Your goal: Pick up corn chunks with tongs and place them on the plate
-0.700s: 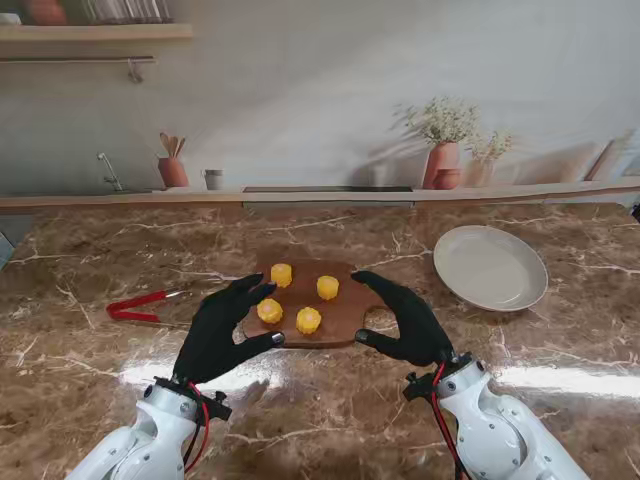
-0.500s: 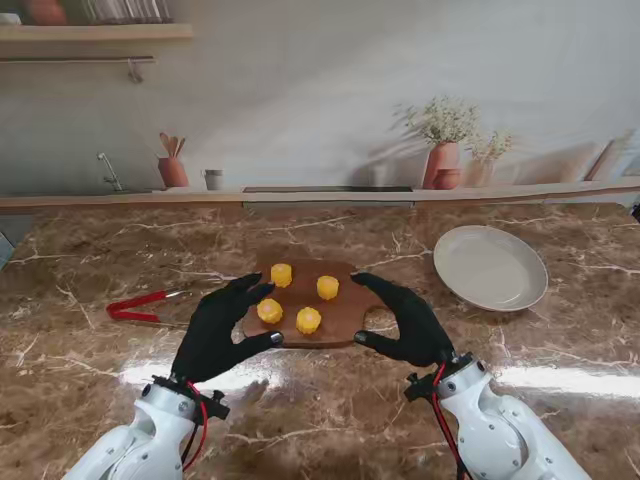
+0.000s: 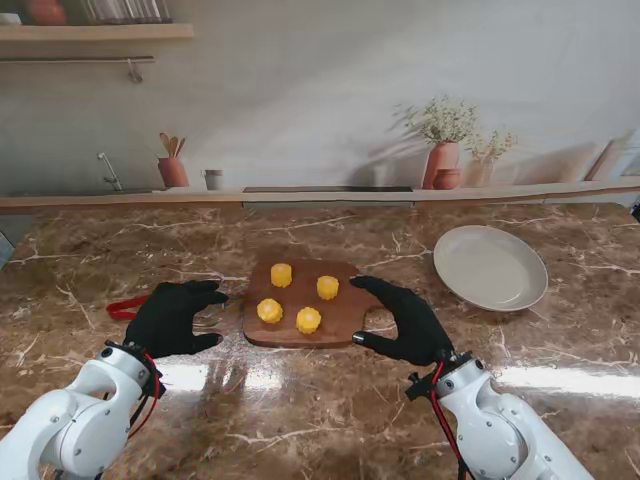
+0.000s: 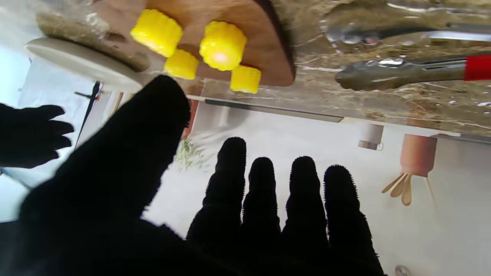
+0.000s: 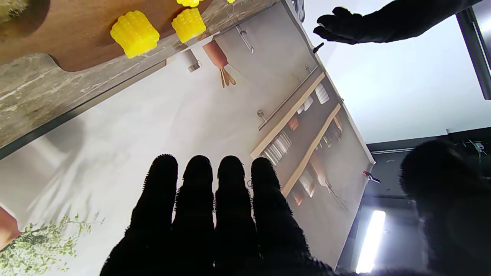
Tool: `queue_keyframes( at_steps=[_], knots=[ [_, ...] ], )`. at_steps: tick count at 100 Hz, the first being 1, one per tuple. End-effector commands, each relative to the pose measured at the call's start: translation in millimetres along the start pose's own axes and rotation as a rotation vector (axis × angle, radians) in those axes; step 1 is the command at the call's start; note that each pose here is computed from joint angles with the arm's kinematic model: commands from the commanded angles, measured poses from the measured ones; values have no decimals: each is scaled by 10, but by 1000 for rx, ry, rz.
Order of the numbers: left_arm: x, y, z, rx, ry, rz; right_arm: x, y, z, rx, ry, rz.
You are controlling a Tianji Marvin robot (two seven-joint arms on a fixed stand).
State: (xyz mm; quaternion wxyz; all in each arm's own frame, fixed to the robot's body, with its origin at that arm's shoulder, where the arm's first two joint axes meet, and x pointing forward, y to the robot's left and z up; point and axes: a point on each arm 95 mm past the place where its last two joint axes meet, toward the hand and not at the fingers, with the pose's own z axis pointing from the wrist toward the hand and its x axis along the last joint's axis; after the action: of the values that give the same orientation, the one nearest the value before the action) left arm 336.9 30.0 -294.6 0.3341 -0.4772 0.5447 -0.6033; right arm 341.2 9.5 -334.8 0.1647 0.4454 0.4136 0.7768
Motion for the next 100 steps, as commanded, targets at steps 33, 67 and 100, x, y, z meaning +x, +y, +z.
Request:
queue_keyframes(
  at_steps=[33,67,100],
  knots=[
    [-613,-76,403,-232,-113,179,-122,-55,-4,64,-39,8],
    [-746,33,696,-366,-100,219,-134,-54,-6,66,-48,13],
    [-802,277,803,-450,-81,236,-144,-40,9,73,-53,19]
  ],
)
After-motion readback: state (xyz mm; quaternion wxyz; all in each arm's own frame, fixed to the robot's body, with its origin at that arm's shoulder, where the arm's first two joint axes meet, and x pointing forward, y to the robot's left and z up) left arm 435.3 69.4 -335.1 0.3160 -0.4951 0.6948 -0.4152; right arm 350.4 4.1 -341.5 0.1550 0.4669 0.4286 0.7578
